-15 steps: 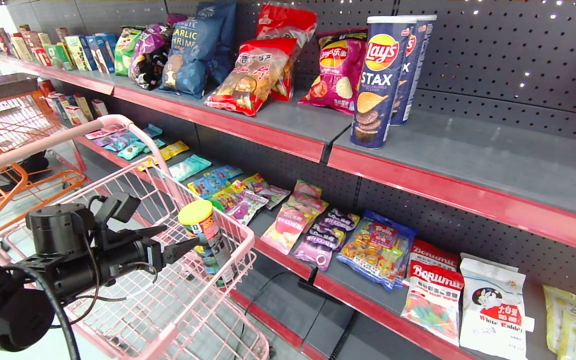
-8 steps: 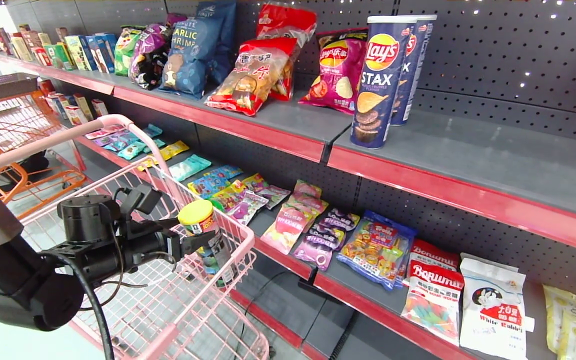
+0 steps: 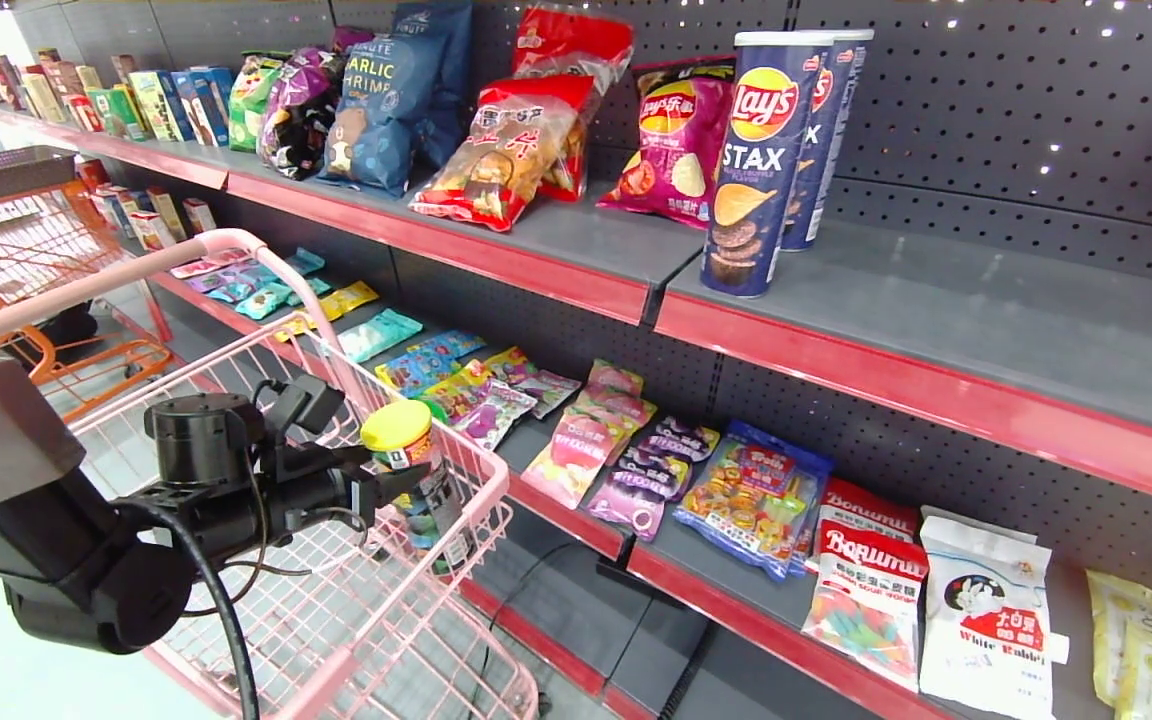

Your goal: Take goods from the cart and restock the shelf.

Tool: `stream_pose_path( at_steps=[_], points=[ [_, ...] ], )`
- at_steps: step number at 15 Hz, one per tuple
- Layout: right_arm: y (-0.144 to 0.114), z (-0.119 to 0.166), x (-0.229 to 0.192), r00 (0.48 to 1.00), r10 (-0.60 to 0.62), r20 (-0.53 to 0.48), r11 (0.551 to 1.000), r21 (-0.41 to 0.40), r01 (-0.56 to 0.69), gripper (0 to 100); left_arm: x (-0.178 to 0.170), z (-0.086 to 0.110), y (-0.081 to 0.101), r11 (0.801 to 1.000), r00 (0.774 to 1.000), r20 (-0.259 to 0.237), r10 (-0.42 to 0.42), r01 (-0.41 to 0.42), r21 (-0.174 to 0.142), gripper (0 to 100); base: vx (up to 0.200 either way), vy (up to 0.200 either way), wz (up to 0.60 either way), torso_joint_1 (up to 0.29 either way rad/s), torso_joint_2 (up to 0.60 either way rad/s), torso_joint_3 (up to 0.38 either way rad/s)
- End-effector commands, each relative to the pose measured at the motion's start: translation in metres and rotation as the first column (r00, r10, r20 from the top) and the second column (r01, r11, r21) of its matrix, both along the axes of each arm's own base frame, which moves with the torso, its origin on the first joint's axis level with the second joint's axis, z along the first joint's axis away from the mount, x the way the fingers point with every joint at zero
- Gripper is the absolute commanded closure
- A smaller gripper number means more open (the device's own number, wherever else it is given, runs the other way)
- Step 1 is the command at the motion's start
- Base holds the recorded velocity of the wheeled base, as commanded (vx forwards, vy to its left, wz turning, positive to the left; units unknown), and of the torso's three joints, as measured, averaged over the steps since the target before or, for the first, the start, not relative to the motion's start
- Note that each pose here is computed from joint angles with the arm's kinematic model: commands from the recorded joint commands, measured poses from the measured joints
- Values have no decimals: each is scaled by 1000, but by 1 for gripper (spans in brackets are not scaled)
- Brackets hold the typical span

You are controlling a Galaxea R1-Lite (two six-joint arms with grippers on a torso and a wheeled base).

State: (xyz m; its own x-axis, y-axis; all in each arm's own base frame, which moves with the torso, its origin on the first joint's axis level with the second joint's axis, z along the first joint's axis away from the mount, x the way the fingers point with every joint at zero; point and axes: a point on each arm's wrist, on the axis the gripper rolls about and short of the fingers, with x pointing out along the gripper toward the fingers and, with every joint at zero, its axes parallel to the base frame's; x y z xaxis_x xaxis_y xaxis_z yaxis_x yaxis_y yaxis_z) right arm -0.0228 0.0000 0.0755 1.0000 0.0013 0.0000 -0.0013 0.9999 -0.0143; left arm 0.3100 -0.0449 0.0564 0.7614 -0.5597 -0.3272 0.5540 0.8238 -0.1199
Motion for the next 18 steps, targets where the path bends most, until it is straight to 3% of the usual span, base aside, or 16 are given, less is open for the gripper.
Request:
stream_pose_path(
  at_steps=[1,5,7,9,10,11,13,15,17,18],
  points=[
    [0,0,0,1000,0,0,1000,0,0,0,0,-4,0,1000,1000,-11,5,-5,5,100,0,0,0,0,0,0],
    [0,0,0,1000,0,0,1000,0,0,0,-6,7,1,999,999,12,38,-38,5,100,0,0,0,0,0,0],
    [0,0,0,1000,0,0,1000,0,0,0,-21,44,5,997,994,83,71,-68,-43,100,0,0,0,0,0,0],
    [0,0,0,1000,0,0,1000,2,0,0,-36,85,15,992,982,147,114,-105,-67,100,0,0,0,0,0,0],
    [0,0,0,1000,0,-2,1000,2,0,0,-44,100,19,990,980,152,128,-118,-72,100,0,0,0,0,0,0],
    [0,0,0,1000,0,0,1000,2,0,0,-61,133,24,987,977,156,147,-134,-90,100,0,0,0,0,0,0],
    [0,0,0,1000,0,0,1000,2,0,0,-92,174,25,985,971,185,151,-133,-109,100,0,0,0,0,0,0],
    [0,0,0,1000,0,0,1000,2,0,0,-123,201,27,985,963,223,153,-130,-116,100,0,0,0,0,0,0],
    [0,0,0,1000,0,0,1000,2,0,0,-141,209,28,985,960,233,153,-128,-118,100,0,0,0,0,0,0],
    [0,0,0,1000,0,0,1000,2,0,0,-185,214,30,983,960,229,163,-139,-116,100,0,0,0,0,0,0]
  ],
)
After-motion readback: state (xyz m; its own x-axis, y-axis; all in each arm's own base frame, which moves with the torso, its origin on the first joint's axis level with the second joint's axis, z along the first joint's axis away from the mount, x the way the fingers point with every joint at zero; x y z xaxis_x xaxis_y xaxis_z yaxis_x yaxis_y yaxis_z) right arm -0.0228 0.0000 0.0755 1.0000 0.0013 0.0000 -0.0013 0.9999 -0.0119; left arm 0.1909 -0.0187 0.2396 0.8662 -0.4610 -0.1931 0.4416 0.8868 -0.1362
